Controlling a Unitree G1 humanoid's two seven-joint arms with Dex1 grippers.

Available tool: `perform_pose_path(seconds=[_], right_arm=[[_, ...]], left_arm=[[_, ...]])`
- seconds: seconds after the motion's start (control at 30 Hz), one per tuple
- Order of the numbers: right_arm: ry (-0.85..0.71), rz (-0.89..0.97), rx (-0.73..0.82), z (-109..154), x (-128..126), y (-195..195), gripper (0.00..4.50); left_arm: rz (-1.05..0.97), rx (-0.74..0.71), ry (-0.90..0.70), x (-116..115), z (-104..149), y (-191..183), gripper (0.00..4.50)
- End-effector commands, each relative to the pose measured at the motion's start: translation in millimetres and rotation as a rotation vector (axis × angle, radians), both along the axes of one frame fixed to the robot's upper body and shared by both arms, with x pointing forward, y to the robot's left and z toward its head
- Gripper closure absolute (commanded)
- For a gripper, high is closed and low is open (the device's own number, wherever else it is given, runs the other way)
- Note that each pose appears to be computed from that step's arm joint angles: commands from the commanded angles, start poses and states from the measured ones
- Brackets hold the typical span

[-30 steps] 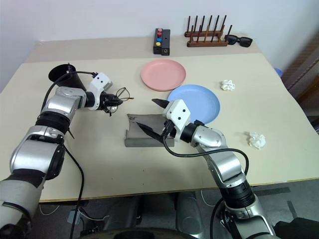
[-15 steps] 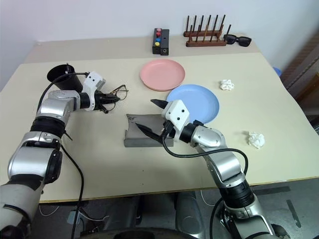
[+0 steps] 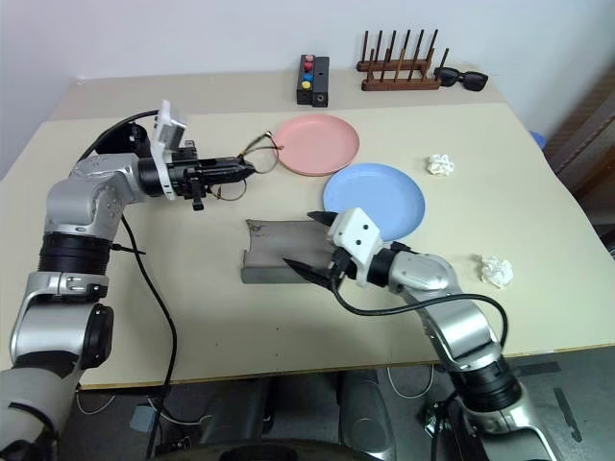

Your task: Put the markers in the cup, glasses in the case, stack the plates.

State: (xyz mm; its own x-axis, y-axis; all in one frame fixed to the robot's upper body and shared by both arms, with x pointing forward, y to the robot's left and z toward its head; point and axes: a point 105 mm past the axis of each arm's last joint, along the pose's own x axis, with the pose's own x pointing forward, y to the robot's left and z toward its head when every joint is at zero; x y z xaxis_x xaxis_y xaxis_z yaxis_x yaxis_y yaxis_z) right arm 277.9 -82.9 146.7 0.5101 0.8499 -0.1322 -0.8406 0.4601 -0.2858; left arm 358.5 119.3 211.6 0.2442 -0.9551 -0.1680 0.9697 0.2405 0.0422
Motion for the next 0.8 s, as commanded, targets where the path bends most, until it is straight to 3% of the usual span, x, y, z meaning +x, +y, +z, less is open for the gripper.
perform_pose_path(seconds=[0.03, 0.17, 0.37, 0.8], right_arm=[[-0.004, 0.015, -0.014, 10.3, -14.2, -13.3, 0.0], [0.033, 0.009, -0.048, 6.7, -22.5, -23.2, 0.0], [0.035, -0.015, -0.062, 4.8, -26.1, -25.9, 0.0], [0.019, -0.052, -0.058, 2.2, -22.8, -27.4, 0.0]], left_arm=[[-0.127, 0.179, -0.074, -12.5, -13.4, -11.2, 4.45], [-0.252, 0.319, -0.122, -18.5, -29.1, -25.5, 4.45], [-0.375, 0.402, -0.167, -25.4, -39.5, -44.7, 4.45], [-0.379, 0.48, -0.135, -26.7, -74.0, -62.9, 4.45]])
